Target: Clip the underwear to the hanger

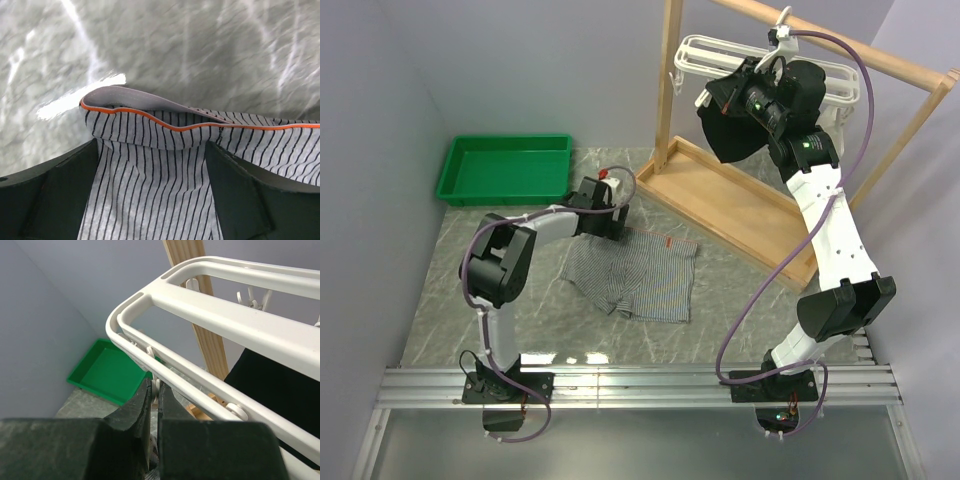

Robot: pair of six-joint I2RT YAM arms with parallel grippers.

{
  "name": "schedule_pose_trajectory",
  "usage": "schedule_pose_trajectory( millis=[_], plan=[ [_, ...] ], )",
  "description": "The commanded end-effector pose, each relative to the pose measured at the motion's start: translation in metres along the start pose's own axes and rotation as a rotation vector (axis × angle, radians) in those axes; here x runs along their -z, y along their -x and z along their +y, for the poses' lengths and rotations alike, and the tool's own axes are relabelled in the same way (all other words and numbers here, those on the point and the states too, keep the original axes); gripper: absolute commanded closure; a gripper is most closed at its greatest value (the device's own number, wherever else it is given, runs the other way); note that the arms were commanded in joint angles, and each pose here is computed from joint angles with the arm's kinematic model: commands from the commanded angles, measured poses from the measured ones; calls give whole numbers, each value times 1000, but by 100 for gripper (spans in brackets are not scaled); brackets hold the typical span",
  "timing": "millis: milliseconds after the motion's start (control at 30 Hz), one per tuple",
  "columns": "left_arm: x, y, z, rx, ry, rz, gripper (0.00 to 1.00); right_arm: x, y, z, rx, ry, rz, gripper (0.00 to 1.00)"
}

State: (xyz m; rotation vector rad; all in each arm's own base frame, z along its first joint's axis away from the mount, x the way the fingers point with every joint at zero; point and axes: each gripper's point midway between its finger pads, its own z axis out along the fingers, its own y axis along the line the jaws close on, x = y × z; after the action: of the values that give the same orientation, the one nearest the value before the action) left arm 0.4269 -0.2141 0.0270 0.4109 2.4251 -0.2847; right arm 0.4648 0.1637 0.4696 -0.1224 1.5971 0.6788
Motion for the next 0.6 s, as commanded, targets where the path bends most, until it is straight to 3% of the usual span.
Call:
schedule_pose_trajectory(
  millis=[0,200,333,467,567],
  plan=[
    [-16,-24,-17,-12,-24,66,9,5,6,-1,9,-3,-15,100],
    [-28,-43,-20,-1,-7,127,35,6,4,-4,8,-9,-13,100],
    [-36,-46,-32,-56,-23,136,62,6,-1,-4,5,-5,-2,100],
    [-42,-41,-46,-109,-55,119,76,6,-5,-5,-8,-6,6,100],
    [-41,-27,-58,-143,-81,74,94,5,-6,-4,-11,-1,7,100]
  ],
)
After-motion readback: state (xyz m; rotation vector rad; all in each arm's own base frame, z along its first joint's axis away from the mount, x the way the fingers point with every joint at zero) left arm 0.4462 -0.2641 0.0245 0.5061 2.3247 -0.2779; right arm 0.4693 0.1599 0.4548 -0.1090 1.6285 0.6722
